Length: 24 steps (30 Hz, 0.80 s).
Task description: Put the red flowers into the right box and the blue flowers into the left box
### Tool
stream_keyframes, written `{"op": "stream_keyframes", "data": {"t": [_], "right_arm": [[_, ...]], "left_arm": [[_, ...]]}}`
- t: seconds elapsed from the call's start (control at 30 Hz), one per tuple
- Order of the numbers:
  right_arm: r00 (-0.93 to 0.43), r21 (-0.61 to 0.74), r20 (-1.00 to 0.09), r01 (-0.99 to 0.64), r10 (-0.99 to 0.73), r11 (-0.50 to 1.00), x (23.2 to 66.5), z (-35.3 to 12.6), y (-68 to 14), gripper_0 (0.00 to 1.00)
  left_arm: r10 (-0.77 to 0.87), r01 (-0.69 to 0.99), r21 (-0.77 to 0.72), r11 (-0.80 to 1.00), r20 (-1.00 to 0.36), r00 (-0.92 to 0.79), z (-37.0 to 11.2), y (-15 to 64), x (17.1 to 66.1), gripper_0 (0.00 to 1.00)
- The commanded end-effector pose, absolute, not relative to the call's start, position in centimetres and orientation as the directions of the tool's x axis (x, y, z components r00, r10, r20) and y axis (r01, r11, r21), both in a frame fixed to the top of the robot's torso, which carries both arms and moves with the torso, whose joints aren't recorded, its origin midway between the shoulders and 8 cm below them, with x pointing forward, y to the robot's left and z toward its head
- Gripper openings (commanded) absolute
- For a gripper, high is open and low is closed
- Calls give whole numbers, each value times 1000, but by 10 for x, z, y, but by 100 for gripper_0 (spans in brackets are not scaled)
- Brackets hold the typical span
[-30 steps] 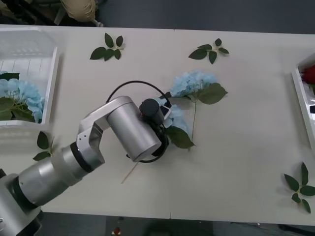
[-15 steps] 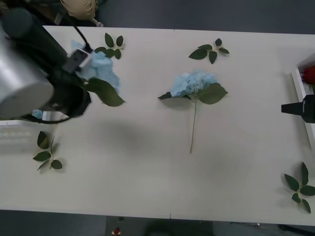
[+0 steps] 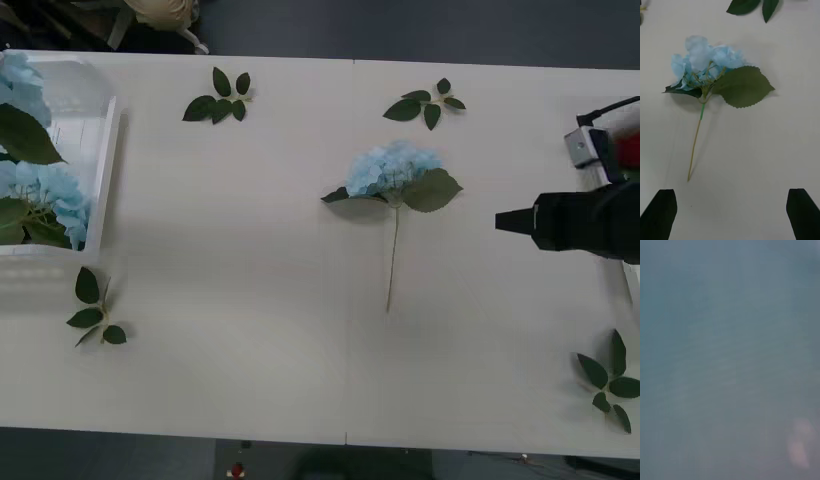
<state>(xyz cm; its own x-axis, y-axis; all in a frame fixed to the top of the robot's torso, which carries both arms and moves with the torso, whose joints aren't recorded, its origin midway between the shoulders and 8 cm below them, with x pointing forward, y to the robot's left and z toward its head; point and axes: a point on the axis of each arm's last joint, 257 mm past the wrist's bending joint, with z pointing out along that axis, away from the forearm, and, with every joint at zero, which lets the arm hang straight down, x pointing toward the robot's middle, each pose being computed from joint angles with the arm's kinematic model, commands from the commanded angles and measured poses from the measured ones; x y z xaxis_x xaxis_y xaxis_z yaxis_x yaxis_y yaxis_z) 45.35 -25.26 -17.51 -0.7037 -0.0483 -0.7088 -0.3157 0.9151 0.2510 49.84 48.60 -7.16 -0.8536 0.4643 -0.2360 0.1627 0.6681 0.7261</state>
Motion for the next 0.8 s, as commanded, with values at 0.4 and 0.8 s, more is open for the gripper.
{"op": "stream_keyframes", "data": {"t": [0.4,0.8], "right_arm": [[-712,195,-698,-292,-77,936,510,-170,-182,86],[-752,97,-654,-199,-89,975,528,-188,-150,86]], "left_arm": [[530,100,837,538,-243,-813,-92,524,588,0],[542,83,852,517,-251,-802,-137,519,611,0]]}}
